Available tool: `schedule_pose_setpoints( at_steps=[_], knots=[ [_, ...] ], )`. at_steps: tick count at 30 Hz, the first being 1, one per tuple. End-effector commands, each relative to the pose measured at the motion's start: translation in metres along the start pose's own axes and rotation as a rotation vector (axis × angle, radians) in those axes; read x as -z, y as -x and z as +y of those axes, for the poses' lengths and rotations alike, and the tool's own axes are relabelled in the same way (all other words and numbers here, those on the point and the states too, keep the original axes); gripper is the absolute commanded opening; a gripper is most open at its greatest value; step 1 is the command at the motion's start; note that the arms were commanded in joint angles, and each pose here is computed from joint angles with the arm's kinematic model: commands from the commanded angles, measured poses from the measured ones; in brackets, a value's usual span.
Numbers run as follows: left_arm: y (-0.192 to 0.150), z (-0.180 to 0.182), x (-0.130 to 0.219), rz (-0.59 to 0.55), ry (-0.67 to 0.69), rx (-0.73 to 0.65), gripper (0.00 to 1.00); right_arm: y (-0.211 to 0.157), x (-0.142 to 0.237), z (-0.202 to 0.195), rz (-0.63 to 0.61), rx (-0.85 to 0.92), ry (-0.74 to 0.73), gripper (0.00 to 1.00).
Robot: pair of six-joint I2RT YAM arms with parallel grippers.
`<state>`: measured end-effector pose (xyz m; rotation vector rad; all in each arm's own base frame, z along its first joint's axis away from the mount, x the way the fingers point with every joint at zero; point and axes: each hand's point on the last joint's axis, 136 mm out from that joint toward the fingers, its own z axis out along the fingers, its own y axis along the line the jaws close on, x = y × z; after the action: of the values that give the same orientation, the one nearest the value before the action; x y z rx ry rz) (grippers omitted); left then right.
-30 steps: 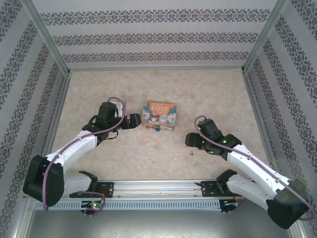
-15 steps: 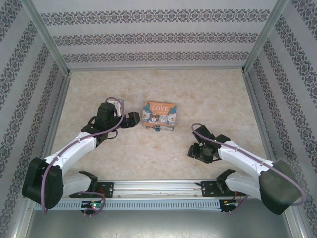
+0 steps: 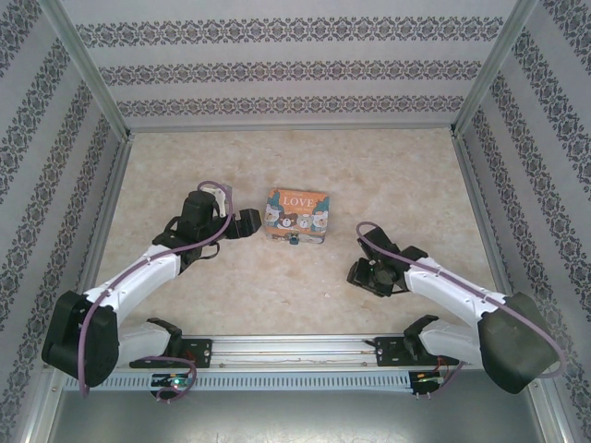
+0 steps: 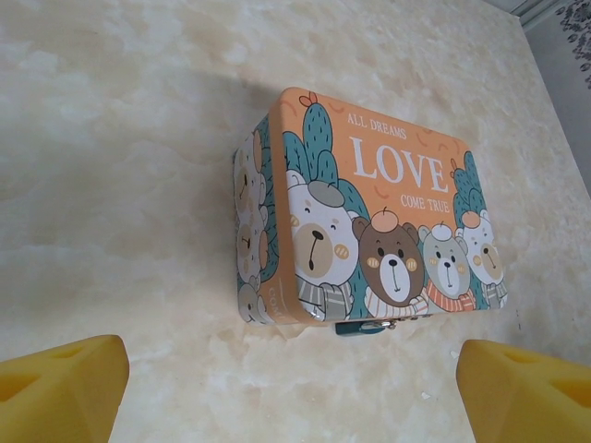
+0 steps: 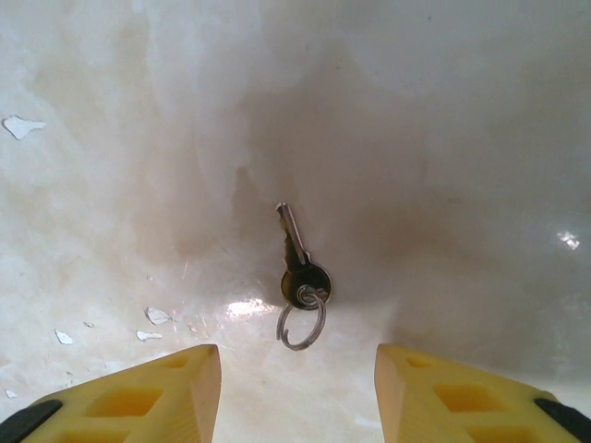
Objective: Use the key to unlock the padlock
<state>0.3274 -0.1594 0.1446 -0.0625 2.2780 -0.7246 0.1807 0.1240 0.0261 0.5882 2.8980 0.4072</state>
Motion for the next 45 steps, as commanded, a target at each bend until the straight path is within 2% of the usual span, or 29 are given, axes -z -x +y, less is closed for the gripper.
schedule_pose_setpoints(
  at_steps=[1,22,27,29,37,45],
  knots=[
    [0.013,-0.001,0.0,-0.041,-0.001,-0.03,0.92,0.014,0.003,0.005,-0.035,-0.002,-0.007,0.45],
    [0.012,0.001,0.001,-0.037,0.011,-0.045,0.92,0.004,-0.025,-0.01,0.054,-0.007,-0.073,0.13],
    [0.012,0.001,0.001,-0.037,0.01,-0.045,0.92,0.006,-0.025,-0.009,0.053,0.004,-0.066,0.0],
    [0.014,-0.001,0.003,-0.043,0.003,-0.043,0.93,0.009,-0.023,-0.006,0.038,0.015,-0.05,0.0],
    [0.028,-0.02,0.009,-0.064,-0.06,-0.029,0.92,0.033,0.007,0.034,-0.118,0.125,0.148,0.0],
    [0.043,-0.06,0.009,-0.031,-0.217,0.009,0.84,0.052,0.063,0.097,-0.332,0.253,0.501,0.0]
  ],
)
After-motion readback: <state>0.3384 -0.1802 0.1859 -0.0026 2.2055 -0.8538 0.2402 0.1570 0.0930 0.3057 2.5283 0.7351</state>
